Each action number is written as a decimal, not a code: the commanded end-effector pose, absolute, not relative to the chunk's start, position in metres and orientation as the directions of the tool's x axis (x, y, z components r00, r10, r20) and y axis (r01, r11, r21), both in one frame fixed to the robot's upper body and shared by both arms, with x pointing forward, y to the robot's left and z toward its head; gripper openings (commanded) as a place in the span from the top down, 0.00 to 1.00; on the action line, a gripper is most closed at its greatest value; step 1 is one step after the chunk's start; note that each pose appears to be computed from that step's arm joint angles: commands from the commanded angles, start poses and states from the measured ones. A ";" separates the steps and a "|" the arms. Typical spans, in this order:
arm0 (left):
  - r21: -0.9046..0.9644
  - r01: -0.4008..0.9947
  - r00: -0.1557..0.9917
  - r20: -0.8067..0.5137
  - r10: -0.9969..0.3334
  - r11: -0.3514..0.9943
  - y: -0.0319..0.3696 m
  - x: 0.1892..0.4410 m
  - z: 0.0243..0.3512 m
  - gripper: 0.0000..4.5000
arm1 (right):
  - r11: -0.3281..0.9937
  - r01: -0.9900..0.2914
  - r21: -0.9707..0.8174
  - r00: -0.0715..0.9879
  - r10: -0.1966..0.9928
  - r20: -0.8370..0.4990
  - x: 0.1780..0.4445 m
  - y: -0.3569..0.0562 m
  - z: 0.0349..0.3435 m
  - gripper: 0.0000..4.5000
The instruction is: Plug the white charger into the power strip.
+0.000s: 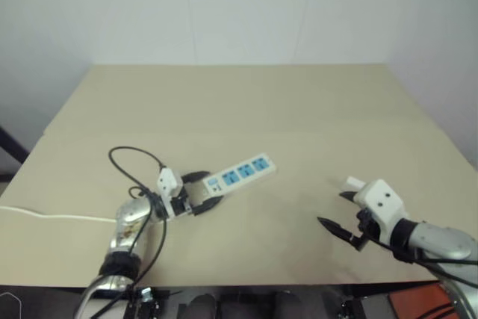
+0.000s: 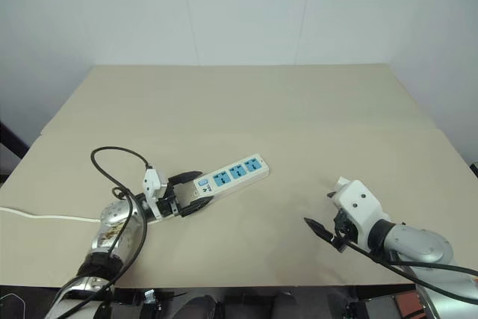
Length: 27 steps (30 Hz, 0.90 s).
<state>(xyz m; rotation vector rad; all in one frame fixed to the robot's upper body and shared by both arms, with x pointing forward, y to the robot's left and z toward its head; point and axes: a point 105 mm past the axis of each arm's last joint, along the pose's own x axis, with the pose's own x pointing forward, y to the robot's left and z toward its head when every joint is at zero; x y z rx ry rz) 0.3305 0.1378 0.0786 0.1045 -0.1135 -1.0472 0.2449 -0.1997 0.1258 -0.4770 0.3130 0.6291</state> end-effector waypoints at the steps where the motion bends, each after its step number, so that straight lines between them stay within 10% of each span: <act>1: 0.165 0.867 0.468 0.054 -0.882 0.470 0.131 0.330 0.081 0.01 | 0.708 -0.599 -0.373 0.795 0.471 -0.382 0.245 -0.201 0.138 0.00; 13: 0.164 0.867 0.476 0.009 -0.880 0.470 0.124 0.334 0.072 0.01 | 0.709 -0.592 -0.383 0.800 0.459 -0.385 0.247 -0.204 0.137 0.00; 17: 0.166 0.860 0.491 -0.007 -0.871 0.483 0.124 0.335 0.069 0.27 | 0.709 -0.590 -0.387 0.802 0.458 -0.385 0.247 -0.204 0.137 0.00; 27: 0.134 0.930 0.348 -0.017 -0.937 0.343 0.120 0.316 0.078 0.27 | 0.584 -0.646 -0.491 0.758 0.421 -0.498 0.262 -0.209 0.152 0.00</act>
